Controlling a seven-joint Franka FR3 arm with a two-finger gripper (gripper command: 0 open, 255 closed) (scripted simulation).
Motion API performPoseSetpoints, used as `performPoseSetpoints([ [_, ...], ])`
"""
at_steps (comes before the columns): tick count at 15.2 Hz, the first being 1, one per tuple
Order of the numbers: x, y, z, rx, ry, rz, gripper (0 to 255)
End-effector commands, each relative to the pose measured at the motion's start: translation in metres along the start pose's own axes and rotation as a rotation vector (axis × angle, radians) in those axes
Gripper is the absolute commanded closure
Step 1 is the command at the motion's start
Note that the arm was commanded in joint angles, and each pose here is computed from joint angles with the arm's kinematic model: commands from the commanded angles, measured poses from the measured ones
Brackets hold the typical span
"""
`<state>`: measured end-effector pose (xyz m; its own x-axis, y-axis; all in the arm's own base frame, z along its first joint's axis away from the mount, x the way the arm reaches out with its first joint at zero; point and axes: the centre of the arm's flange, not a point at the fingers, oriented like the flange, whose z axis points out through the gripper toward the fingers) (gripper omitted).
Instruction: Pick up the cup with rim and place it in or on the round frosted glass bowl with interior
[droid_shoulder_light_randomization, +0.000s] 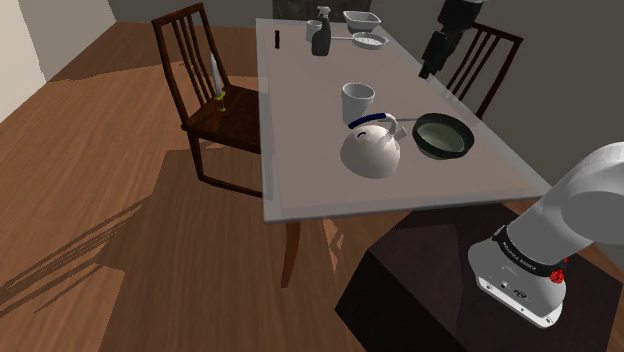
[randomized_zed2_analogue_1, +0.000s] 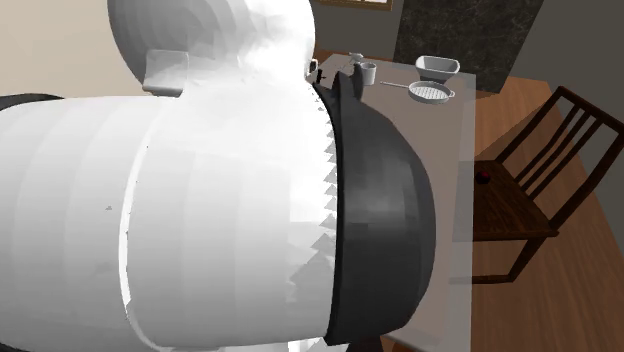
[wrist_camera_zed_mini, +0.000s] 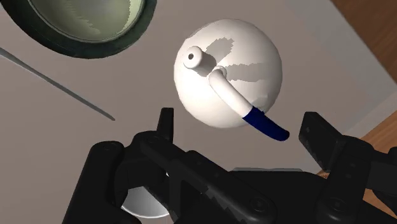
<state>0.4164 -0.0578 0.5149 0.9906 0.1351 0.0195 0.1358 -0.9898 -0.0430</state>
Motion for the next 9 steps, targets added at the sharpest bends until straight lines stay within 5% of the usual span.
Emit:
performPoseSetpoints([
  [1,0.019,0.011,0.017,0.003,0.003,0.005,0],
  [9,0.094,0.061,0.071,0.015,0.01,0.022,0],
])
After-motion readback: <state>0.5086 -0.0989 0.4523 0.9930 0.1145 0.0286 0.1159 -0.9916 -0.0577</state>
